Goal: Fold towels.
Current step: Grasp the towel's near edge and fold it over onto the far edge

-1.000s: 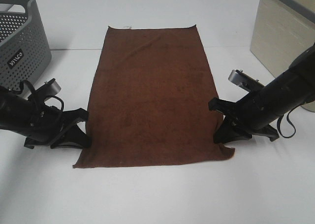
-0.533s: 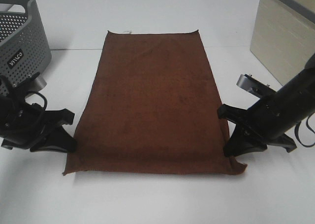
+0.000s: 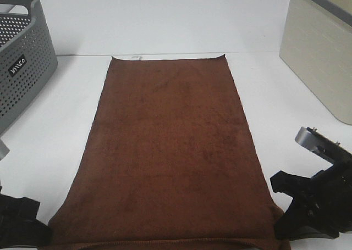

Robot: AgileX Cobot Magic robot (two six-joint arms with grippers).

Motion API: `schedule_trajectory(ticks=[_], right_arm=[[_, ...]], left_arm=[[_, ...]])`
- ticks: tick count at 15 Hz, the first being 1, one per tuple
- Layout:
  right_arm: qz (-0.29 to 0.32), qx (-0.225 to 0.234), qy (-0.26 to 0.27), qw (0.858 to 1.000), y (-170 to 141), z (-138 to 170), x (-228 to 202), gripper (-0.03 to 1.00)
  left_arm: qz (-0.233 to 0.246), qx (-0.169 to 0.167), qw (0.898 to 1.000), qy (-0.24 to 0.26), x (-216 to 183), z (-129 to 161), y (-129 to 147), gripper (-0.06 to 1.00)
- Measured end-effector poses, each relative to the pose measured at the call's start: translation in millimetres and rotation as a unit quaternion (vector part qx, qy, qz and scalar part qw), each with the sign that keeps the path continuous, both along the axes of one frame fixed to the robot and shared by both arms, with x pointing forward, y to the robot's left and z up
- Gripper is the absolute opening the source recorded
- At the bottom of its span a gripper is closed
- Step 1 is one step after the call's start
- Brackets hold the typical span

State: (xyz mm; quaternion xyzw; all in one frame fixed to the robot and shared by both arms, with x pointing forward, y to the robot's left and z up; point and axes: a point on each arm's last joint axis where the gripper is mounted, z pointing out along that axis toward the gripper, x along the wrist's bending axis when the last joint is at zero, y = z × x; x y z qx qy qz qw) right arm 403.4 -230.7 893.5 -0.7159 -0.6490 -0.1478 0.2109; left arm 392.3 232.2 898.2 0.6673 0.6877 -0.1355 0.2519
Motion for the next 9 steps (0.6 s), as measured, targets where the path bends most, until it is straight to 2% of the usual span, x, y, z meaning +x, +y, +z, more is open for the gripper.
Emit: schedule_trajectory(ticks=[5,9], right_arm=[[-0.005,0.004,-0.033,0.999,-0.3,10.1,-1.2,0.00],[-0.007,0.010,-0.109,0.994,5.2,35.3,44.1,0.00]], left_arm=[[0.015,-0.016,1.000,-0.020,-0.1,7.7,-1.2,0.00],[0.020,-0.031,0.995,-0.090,34.2,31.6,-6.7,0.00]])
